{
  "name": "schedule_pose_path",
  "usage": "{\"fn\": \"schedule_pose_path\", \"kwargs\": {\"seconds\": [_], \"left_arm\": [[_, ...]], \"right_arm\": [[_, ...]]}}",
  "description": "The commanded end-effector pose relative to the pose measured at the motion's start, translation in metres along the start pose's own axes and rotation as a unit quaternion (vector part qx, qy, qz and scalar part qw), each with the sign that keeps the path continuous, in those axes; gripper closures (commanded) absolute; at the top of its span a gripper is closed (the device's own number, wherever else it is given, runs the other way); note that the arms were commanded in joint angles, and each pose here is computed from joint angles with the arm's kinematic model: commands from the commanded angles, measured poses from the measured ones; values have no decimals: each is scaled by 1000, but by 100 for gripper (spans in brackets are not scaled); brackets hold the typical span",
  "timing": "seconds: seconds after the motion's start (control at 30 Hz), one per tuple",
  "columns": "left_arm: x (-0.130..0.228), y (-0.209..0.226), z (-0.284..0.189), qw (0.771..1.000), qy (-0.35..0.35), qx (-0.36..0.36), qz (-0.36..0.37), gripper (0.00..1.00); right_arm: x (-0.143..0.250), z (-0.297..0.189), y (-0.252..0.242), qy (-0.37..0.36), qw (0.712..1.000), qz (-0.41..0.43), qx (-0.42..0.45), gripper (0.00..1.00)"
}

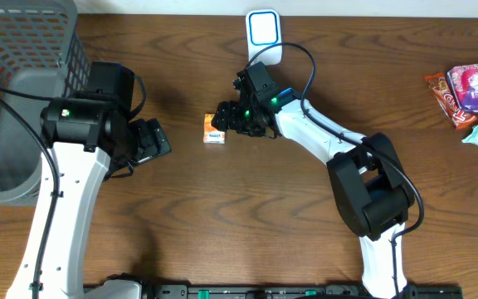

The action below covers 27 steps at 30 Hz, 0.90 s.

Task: Scan the item barcode
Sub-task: 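Lower the right gripper and grasp the orange snack box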

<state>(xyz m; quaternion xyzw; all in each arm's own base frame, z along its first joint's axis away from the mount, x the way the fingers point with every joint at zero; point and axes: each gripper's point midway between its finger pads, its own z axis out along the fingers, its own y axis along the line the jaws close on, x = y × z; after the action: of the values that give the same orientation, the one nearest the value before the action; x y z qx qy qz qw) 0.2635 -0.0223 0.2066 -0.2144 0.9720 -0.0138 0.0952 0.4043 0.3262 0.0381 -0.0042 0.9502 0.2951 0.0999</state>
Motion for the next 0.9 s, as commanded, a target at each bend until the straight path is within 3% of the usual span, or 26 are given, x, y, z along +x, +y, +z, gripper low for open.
{"fn": "schedule_pose_path", "kwargs": {"seconds": [0.0,0.57,0.63,0.67,0.73,0.77,0.8,0.87], "left_arm": [[-1,1,0,1000,0,-4,0,2],[-1,1,0,1000,0,-4,0,2],[-1,1,0,1000,0,-4,0,2],[-1,1,0,1000,0,-4,0,2],[-1,1,0,1000,0,-4,0,2],[-1,1,0,1000,0,-4,0,2],[-1,1,0,1000,0,-4,0,2],[-1,1,0,1000,0,-4,0,2]], "right_arm": [[4,7,-9,4,1000,9,14,28],[14,40,-14,4,999,24,29,31],[19,46,-18,11,999,26,35,38],[22,48,-20,15,999,26,37,50],[24,50,-21,21,999,28,36,83],[26,51,-20,26,999,29,33,93],[27,50,-19,29,999,29,29,99],[29,49,-14,40,999,30,11,99]]}}
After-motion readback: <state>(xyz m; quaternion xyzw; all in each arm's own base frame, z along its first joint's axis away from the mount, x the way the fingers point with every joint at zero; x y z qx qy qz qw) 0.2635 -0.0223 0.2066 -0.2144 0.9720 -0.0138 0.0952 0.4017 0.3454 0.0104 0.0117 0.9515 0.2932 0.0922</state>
